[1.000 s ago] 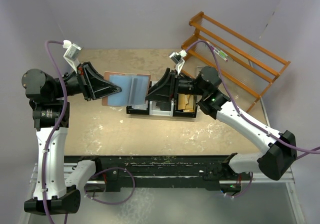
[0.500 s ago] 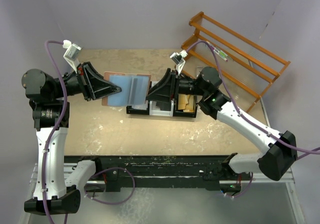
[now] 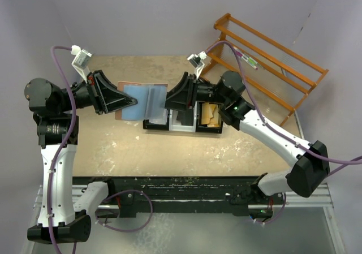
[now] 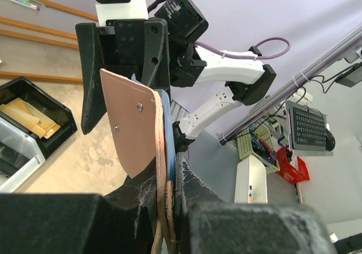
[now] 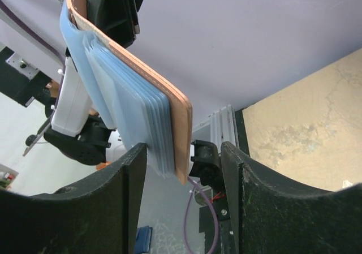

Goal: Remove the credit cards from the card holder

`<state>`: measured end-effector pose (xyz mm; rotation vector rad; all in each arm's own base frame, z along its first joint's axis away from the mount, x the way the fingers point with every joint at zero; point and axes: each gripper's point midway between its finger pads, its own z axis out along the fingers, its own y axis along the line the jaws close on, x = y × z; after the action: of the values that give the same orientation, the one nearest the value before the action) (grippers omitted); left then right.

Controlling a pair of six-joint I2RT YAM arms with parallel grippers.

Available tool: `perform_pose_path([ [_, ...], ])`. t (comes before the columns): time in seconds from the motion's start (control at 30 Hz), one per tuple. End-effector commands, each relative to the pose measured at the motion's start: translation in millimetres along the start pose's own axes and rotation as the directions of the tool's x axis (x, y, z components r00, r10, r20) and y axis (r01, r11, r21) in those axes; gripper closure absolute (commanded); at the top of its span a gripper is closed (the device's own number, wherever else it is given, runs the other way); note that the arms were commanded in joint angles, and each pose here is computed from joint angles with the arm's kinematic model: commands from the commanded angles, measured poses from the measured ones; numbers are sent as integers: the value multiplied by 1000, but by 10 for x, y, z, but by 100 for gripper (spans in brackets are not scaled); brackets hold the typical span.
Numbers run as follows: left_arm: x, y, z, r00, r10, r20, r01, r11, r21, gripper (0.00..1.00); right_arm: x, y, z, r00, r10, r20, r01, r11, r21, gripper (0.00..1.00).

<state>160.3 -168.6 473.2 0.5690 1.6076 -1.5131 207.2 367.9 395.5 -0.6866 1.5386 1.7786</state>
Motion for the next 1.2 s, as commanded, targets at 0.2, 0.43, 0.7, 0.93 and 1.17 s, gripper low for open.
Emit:
perform_pose_path([
  [0.2, -71, -103, -9, 997, 75, 13, -75, 997, 5, 100, -145, 631, 134, 996, -71, 54, 81, 976, -202, 45],
  [0.43, 27, 219, -20, 993, 115, 6, -114, 990, -86, 91, -242, 617, 3, 992, -69, 102, 75, 996, -52, 90],
  [0.7, 196, 985, -165, 955, 294, -42, -290, 891, -348, 41, -16, -624, -74, 997, -1, -76, 55, 698, 713, 100],
  [0.93, 463, 1107, -213, 931, 346, -117, -365, 872, -327, 16, 213, -929, -110, 976, -42, -215, 211, 432, 877, 100],
  [1.17, 550, 1283, -314, 886, 442, -141, -459, 793, -400, 13, 258, -915, -41, 940, -91, -329, 341, 253, 905, 100],
])
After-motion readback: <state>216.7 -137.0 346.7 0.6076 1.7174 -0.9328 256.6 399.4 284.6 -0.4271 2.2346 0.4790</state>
